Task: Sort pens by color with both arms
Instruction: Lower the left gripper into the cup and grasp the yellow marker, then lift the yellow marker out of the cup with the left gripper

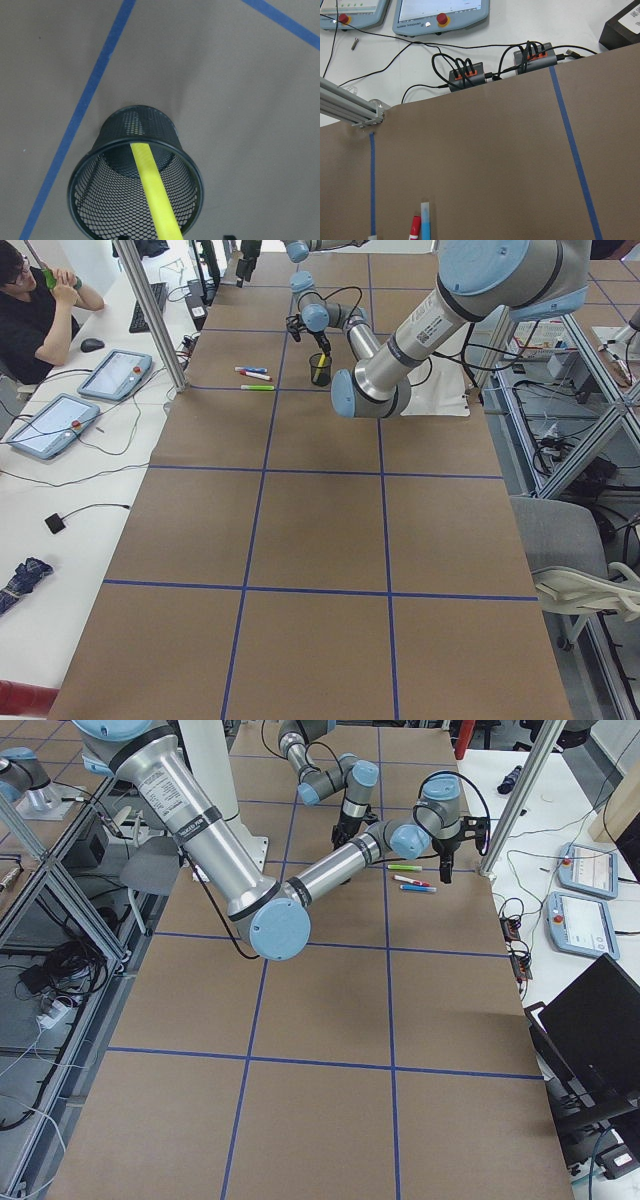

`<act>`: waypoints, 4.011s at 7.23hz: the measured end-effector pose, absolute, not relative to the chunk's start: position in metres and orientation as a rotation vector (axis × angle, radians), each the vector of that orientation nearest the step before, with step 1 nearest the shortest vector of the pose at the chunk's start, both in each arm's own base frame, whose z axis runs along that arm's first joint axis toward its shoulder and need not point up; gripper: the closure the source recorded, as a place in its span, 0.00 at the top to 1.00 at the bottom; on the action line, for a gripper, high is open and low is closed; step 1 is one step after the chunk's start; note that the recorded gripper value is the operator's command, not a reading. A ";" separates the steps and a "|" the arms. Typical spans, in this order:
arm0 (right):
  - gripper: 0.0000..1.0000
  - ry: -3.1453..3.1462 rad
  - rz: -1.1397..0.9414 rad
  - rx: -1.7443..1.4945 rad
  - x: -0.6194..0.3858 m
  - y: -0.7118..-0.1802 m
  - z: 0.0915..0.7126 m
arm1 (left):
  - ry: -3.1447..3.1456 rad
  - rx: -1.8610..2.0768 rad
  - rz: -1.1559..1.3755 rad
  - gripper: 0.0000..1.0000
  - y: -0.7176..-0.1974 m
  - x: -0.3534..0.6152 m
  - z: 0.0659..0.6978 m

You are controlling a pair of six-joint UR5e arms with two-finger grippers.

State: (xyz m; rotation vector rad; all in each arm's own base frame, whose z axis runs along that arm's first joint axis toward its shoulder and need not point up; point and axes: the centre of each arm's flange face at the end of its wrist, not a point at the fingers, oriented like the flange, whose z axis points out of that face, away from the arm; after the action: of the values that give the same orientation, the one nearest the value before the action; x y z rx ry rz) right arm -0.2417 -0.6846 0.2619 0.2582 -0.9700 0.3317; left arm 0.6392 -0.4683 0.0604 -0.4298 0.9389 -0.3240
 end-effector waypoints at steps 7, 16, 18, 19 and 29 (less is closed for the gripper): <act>1.00 -0.967 0.334 0.254 -0.242 -0.684 0.265 | 0.939 -0.432 -0.314 0.43 -0.463 0.643 0.059; 1.00 -0.962 0.337 0.248 -0.242 -0.684 0.272 | 0.931 -0.433 -0.318 0.21 -0.463 0.643 0.063; 1.00 -0.963 0.337 0.249 -0.241 -0.684 0.271 | 0.928 -0.433 -0.320 0.05 -0.463 0.643 0.063; 1.00 -0.963 0.337 0.249 -0.241 -0.684 0.270 | 0.929 -0.433 -0.320 0.02 -0.462 0.641 0.062; 1.00 -0.965 0.335 0.256 -0.239 -0.685 0.267 | 0.872 -0.443 -0.355 0.00 -0.427 0.563 0.004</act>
State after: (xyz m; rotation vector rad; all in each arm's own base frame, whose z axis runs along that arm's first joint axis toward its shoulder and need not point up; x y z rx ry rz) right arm -0.2386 -0.6851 0.2672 0.2565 -0.9649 0.3353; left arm 0.5626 -0.4269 0.0038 -0.4435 0.8721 -0.3547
